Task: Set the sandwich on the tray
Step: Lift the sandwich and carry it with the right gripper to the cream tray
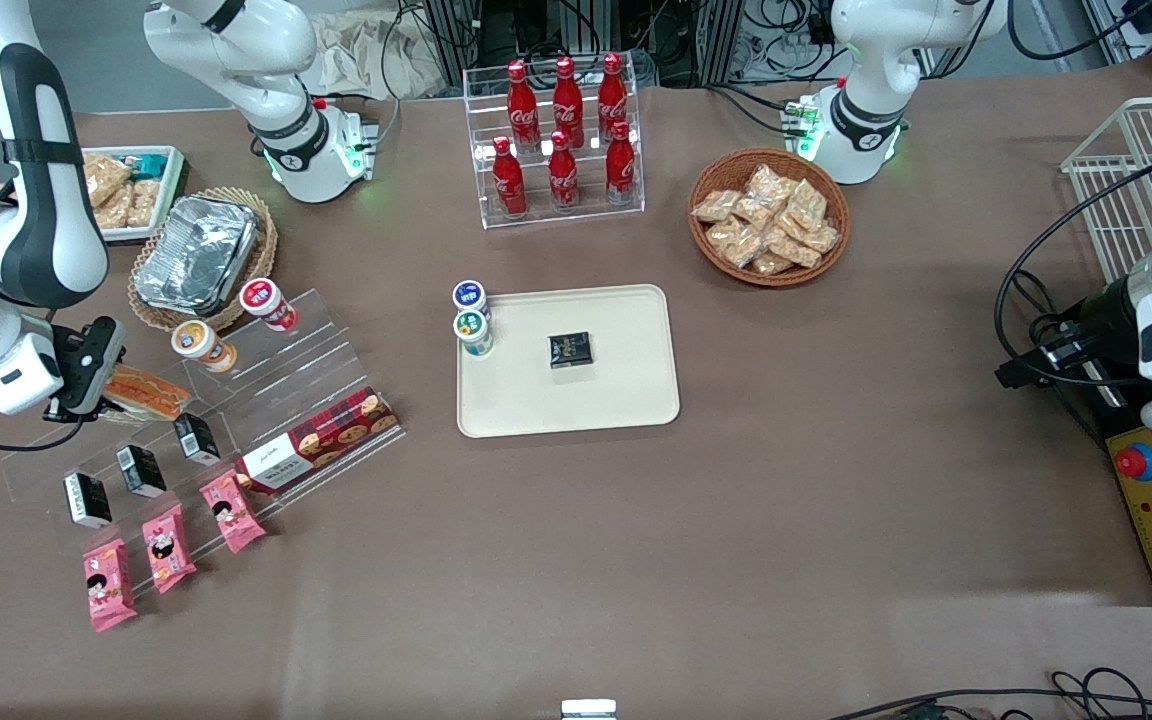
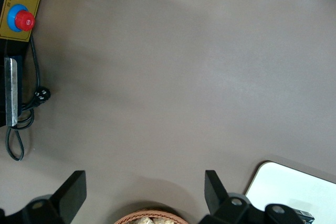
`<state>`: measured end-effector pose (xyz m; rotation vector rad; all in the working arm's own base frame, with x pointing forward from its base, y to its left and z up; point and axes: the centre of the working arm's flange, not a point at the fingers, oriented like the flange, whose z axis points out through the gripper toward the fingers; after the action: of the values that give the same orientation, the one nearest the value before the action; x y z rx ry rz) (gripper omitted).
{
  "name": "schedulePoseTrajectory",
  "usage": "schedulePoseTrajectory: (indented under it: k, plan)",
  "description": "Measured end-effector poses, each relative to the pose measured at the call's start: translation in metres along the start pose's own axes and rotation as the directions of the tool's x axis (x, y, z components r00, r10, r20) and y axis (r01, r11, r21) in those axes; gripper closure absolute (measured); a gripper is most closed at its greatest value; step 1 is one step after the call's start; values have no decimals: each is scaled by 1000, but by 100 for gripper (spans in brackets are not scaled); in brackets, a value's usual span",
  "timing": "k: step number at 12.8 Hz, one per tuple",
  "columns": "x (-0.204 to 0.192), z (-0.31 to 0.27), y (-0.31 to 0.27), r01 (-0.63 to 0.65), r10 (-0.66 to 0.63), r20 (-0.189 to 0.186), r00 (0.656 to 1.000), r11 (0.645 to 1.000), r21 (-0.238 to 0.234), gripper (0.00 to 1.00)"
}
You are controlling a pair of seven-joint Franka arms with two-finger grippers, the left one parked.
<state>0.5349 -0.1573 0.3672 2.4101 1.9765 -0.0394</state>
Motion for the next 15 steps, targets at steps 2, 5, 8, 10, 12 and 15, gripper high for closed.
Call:
schedulePoseTrajectory:
  k: [2,5,8,10,12,15]
  plan:
    - [-2,-31,10,-1,1,2,1000,997,-76,61]
    - [-3,-116,22,2,-1,5,1000,974,-228,63]
    - [48,-180,20,39,-43,-12,999,975,-219,79]
    - [110,-196,12,11,-17,-34,999,985,-170,79]
    - [178,-199,-1,11,-18,-46,999,989,-144,79]
    - [289,-184,-34,-15,9,-63,998,995,-96,79]
